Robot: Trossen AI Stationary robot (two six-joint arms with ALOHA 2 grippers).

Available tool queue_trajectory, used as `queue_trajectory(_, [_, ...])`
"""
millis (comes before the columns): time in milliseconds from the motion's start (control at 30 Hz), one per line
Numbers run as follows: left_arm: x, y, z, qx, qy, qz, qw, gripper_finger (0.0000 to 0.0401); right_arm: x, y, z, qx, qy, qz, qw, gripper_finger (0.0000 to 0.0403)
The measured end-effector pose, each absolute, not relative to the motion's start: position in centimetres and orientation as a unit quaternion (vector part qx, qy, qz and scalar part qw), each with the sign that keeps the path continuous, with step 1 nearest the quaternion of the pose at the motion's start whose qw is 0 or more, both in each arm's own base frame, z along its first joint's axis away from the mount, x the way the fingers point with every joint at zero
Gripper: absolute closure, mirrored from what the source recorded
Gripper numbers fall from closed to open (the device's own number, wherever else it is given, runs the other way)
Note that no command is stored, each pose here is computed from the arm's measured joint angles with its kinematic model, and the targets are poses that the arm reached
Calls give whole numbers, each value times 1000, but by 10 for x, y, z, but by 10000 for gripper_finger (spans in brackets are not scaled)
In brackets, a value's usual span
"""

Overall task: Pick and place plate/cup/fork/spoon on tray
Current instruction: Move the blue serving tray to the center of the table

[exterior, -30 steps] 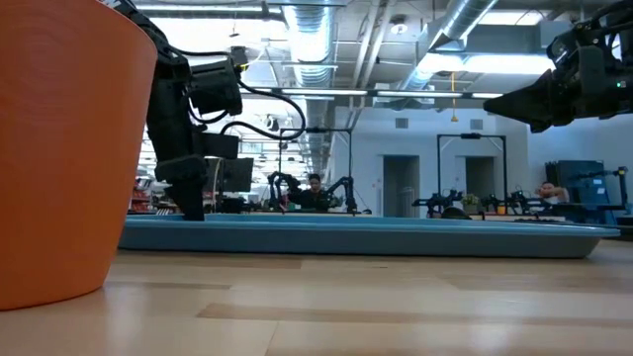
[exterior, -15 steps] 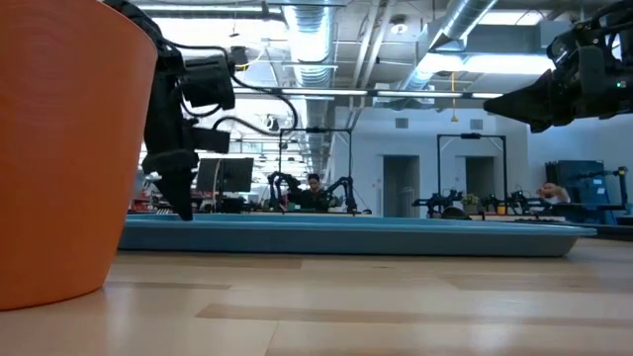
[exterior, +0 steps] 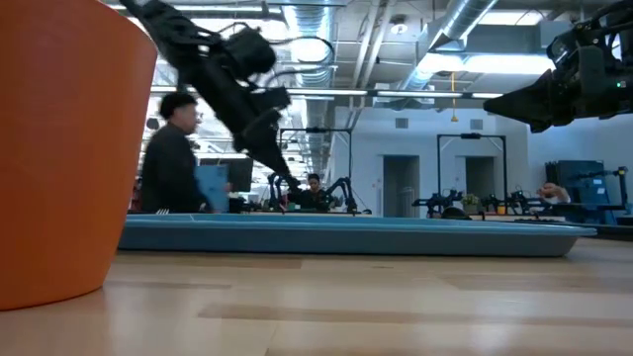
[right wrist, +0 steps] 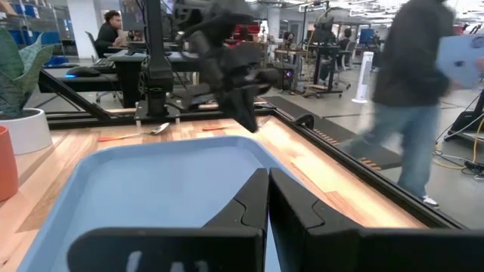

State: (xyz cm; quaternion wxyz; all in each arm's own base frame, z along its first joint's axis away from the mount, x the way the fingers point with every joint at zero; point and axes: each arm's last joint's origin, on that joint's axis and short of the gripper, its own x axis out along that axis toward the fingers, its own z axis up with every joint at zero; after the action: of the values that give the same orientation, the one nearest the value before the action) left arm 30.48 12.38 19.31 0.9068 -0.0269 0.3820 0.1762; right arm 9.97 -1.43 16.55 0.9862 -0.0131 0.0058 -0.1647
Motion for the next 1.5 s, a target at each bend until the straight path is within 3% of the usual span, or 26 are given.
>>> queue_trajectory(133, [325, 126, 194, -21, 381, 141, 913, 401, 100, -14, 165, -13, 6, -164, 986, 365])
queue_trajectory(367, [316, 120, 191, -32, 358, 120, 925, 401, 100, -14, 165, -13, 6, -164, 986, 365])
queue_trajectory(733, [253, 118, 180, -62, 329, 156, 929, 401, 100, -14, 168, -25, -7, -165, 986, 365])
queue_trajectory(967, [218, 112, 174, -85, 287, 167, 939, 401, 97, -15, 189, -3, -114, -170, 979, 365])
queue_trajectory(1133, [212, 108, 176, -88, 278, 168, 942, 401, 104, -22, 185, 39, -20, -201, 979, 393])
queue_trajectory(1500, [214, 108, 178, -88, 264, 160, 947, 401, 139, -38, 169, 124, 243, -248, 930, 398])
